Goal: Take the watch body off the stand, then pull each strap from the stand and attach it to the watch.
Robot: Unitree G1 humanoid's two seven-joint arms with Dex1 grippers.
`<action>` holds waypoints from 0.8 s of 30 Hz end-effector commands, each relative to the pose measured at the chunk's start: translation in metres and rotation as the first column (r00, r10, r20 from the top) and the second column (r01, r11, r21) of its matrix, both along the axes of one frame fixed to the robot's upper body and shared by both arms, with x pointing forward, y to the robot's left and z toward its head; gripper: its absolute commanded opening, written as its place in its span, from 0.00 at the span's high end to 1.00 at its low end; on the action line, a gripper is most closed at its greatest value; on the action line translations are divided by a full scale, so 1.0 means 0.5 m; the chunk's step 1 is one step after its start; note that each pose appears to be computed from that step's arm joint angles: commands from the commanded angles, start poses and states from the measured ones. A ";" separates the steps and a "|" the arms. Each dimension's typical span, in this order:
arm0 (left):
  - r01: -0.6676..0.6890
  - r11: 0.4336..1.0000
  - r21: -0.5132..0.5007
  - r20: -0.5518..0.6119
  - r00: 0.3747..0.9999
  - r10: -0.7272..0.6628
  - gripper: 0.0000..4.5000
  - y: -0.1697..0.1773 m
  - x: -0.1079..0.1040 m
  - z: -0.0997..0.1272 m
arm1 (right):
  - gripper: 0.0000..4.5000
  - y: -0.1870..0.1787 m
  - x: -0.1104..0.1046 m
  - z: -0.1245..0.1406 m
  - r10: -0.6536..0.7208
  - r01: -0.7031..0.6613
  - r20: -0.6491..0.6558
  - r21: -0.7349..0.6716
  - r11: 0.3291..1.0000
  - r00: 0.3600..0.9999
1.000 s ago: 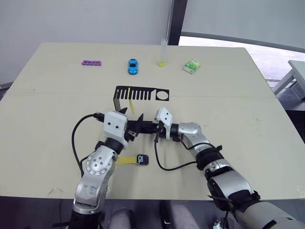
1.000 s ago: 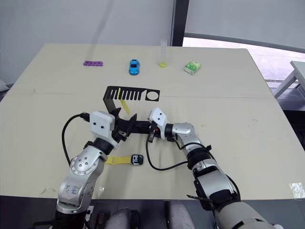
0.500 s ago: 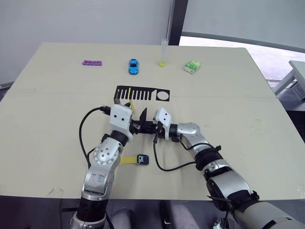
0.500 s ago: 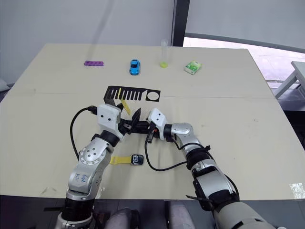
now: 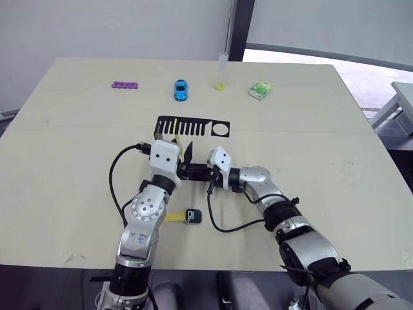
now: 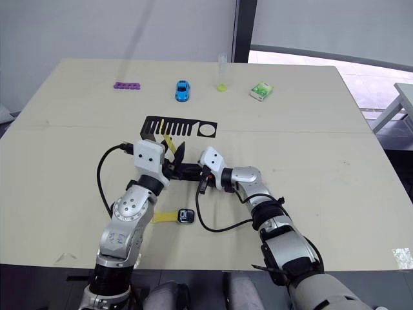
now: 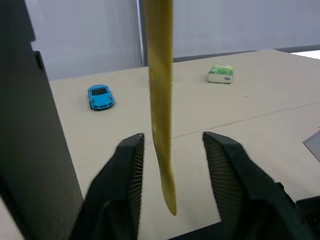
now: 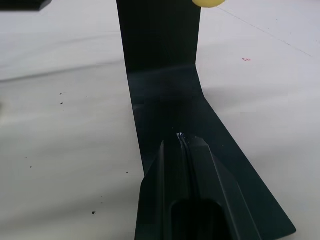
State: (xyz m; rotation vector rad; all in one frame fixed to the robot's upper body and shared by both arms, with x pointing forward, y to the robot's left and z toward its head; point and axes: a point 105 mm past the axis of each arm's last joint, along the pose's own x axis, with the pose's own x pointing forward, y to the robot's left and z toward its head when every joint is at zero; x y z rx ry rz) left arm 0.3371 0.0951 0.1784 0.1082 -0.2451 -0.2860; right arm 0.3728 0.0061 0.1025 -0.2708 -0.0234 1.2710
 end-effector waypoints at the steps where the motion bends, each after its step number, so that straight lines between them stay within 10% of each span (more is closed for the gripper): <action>1: 0.015 1.000 -0.003 0.055 0.998 -0.014 0.99 -0.010 -0.003 0.027 | 1.00 0.001 -0.011 -0.039 0.003 -0.005 -0.058 -0.040 0.999 0.998; 24: 0.014 1.000 0.011 0.153 0.988 -0.016 0.99 0.014 -0.029 0.052 | 1.00 -0.004 -0.006 -0.056 -0.048 0.043 -0.091 -0.053 0.998 0.995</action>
